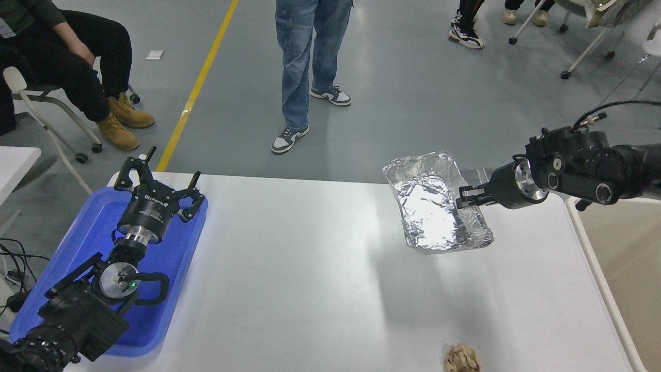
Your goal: Pick up foil plate and place in dustbin
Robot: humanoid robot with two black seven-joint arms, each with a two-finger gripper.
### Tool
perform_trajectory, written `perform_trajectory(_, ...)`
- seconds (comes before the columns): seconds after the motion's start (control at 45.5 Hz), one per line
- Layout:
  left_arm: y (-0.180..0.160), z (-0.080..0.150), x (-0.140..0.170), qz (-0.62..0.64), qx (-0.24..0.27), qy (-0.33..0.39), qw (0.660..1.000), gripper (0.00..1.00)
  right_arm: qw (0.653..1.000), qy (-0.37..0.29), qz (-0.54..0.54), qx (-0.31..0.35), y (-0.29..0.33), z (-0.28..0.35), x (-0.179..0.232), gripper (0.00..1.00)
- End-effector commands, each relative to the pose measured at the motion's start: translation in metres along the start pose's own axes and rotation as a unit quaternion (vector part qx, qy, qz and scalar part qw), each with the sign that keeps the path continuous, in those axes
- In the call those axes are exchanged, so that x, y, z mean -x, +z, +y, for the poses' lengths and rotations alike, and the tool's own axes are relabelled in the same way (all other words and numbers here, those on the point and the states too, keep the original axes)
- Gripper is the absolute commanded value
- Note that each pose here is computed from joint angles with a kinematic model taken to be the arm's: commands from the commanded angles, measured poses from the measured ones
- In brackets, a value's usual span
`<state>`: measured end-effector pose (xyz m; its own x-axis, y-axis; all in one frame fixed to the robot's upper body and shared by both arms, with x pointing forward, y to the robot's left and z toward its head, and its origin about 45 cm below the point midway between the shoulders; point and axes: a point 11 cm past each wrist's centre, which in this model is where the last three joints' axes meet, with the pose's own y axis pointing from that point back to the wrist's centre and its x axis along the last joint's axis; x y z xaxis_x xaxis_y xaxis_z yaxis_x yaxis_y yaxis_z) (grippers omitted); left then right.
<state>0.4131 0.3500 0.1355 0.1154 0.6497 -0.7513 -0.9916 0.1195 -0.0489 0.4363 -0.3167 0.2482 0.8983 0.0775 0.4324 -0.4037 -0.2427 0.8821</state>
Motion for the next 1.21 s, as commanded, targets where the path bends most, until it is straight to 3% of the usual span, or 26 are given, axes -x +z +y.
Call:
perform_trajectory(0.0, 0.0, 0.0, 0.0, 0.0, 0.0, 0.0, 1.0, 1.0, 1.0, 0.0, -0.006, 0.009, -0.002, 0.056, -0.031, 0.0)
perform_trajectory(0.308, 0.0, 0.0, 0.0, 0.0, 0.0, 0.0, 1.0, 1.0, 1.0, 0.011, 0.006, 0.008, -0.026, 0.106, -0.066, 0.0)
perform_trajectory(0.703, 0.0, 0.0, 0.0, 0.0, 0.0, 0.0, 1.0, 1.0, 1.0, 0.009, 0.009, 0.012, -0.029, 0.114, -0.071, 0.0)
perform_trajectory(0.923, 0.0, 0.0, 0.0, 0.0, 0.0, 0.0, 1.0, 1.0, 0.999, 0.017, -0.001, 0.039, -0.005, 0.111, -0.069, 0.0)
perform_trajectory(1.187, 0.0, 0.0, 0.0, 0.0, 0.0, 0.0, 1.0, 1.0, 0.99, 0.069, -0.077, 0.093, 0.078, 0.119, -0.06, 0.0)
